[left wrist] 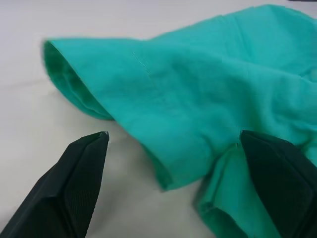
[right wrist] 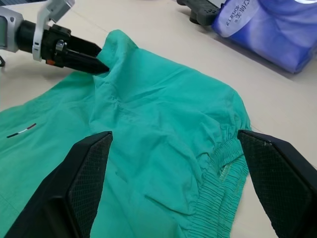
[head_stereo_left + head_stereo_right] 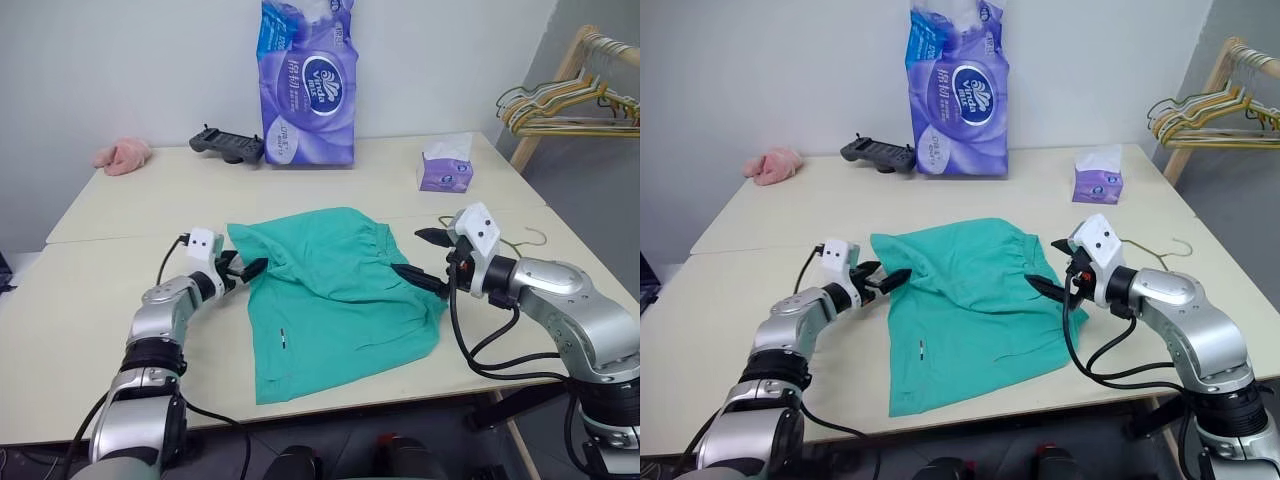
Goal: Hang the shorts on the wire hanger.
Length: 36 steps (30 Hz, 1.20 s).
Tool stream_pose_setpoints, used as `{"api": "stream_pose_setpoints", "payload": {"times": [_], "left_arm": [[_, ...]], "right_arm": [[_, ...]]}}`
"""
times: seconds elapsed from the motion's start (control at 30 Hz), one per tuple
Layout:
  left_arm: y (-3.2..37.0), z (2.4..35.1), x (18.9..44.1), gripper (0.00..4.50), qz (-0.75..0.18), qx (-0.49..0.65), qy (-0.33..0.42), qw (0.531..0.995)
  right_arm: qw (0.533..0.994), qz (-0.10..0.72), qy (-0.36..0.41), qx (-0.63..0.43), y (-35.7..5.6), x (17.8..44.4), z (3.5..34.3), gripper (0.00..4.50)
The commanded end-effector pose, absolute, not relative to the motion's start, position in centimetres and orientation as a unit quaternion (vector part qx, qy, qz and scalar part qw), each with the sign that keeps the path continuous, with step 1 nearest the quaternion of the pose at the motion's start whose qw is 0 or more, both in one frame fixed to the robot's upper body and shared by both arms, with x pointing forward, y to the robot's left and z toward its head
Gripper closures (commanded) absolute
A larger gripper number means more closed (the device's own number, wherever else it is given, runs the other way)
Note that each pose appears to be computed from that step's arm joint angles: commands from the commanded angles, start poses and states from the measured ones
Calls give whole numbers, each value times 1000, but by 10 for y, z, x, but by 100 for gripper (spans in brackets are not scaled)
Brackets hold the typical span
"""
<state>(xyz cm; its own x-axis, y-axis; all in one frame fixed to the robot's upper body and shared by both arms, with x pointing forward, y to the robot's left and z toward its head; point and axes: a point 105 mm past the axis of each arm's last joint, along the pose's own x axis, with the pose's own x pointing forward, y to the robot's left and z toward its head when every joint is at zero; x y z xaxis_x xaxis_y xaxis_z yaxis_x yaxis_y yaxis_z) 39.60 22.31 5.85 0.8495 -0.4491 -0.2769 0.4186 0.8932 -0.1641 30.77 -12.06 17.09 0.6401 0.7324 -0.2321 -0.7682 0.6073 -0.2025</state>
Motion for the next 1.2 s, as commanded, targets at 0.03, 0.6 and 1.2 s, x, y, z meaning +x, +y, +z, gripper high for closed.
{"api": "stream_pose_setpoints", "payload": {"times": [0.03, 0.6, 1.2], "left_arm": [[218, 71, 407, 0, -235, -49, 144, 960], [224, 91, 422, 446, -245, 27, 126, 961], [205, 145, 465, 448, -161, 193, 89, 964]], "right_arm": [[896, 413, 38, -156, -122, 307, 186, 20], [905, 395, 34, -157, -127, 307, 188, 16], [911, 378, 28, -162, -128, 308, 189, 16]]}}
